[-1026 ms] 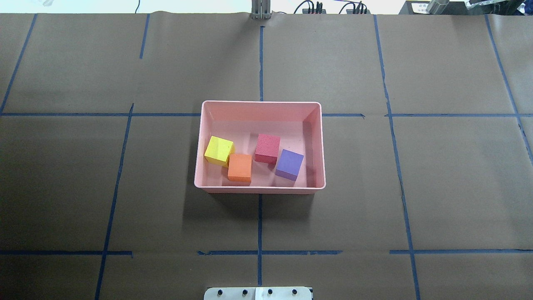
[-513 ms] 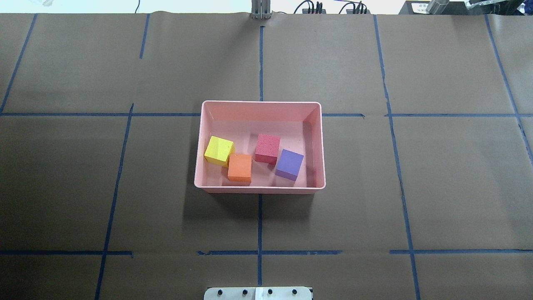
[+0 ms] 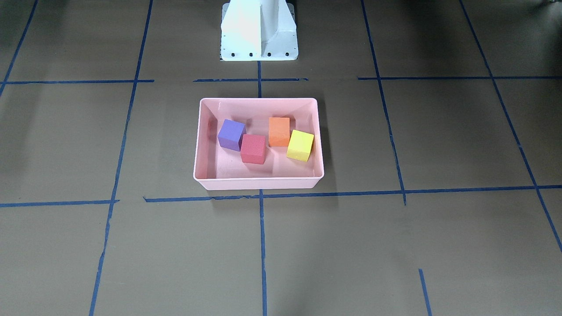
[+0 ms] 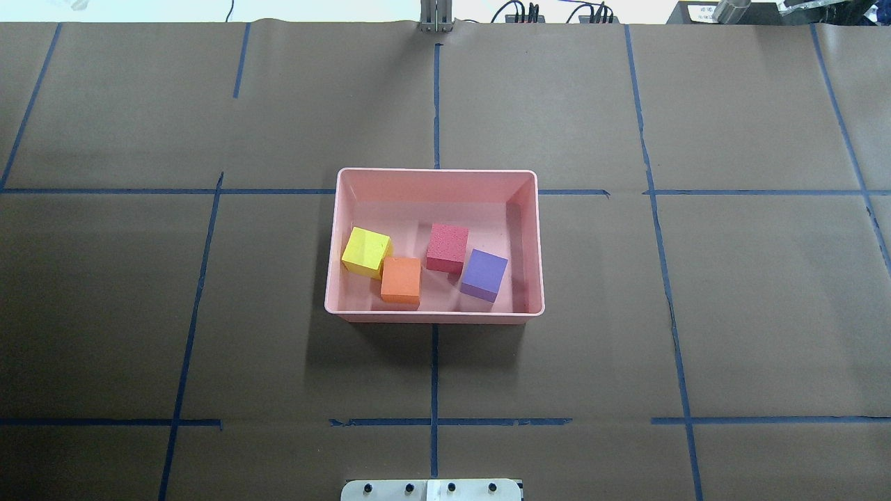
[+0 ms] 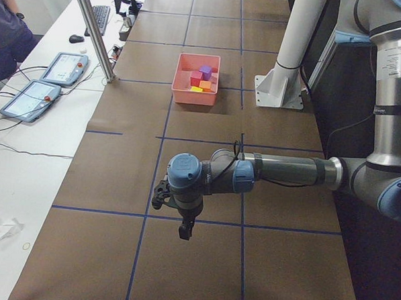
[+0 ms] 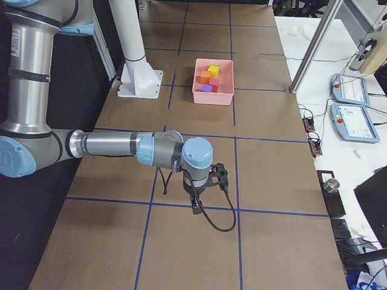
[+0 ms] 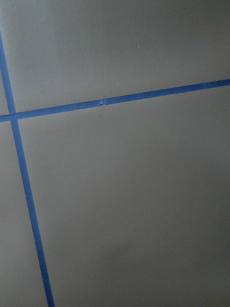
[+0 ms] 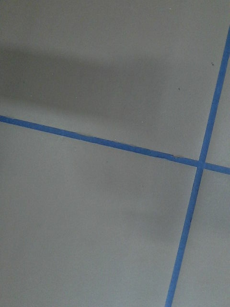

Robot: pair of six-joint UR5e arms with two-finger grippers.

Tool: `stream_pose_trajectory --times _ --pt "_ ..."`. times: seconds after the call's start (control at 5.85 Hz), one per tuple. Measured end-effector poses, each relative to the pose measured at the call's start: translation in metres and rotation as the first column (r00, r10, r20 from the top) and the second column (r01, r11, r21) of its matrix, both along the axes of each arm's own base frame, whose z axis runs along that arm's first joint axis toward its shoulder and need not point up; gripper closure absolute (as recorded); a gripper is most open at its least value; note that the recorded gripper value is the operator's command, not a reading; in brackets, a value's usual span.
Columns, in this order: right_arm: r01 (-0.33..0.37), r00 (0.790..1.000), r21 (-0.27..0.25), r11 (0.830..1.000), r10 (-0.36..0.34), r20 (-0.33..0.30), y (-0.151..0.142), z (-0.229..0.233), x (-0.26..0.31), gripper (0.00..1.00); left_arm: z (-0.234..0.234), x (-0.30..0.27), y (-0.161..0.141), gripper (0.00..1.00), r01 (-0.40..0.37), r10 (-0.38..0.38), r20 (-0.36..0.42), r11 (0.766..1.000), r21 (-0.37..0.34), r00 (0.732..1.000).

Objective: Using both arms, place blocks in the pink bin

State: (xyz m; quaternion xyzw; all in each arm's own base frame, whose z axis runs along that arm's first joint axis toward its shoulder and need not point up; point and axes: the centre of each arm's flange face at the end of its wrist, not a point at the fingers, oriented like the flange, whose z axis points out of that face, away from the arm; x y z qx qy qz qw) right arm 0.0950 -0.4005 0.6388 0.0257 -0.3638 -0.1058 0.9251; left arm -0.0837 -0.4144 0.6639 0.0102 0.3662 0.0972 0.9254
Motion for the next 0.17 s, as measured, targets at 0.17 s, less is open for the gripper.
stream_pose_trajectory --times 0.17 --pt "0.000 1.000 0.000 1.000 0.000 0.000 0.0000 0.0001 0.0000 0.00 -0.0006 0.0002 -0.0002 0.00 -0.001 0.001 0.000 1.000 0.001 1.000"
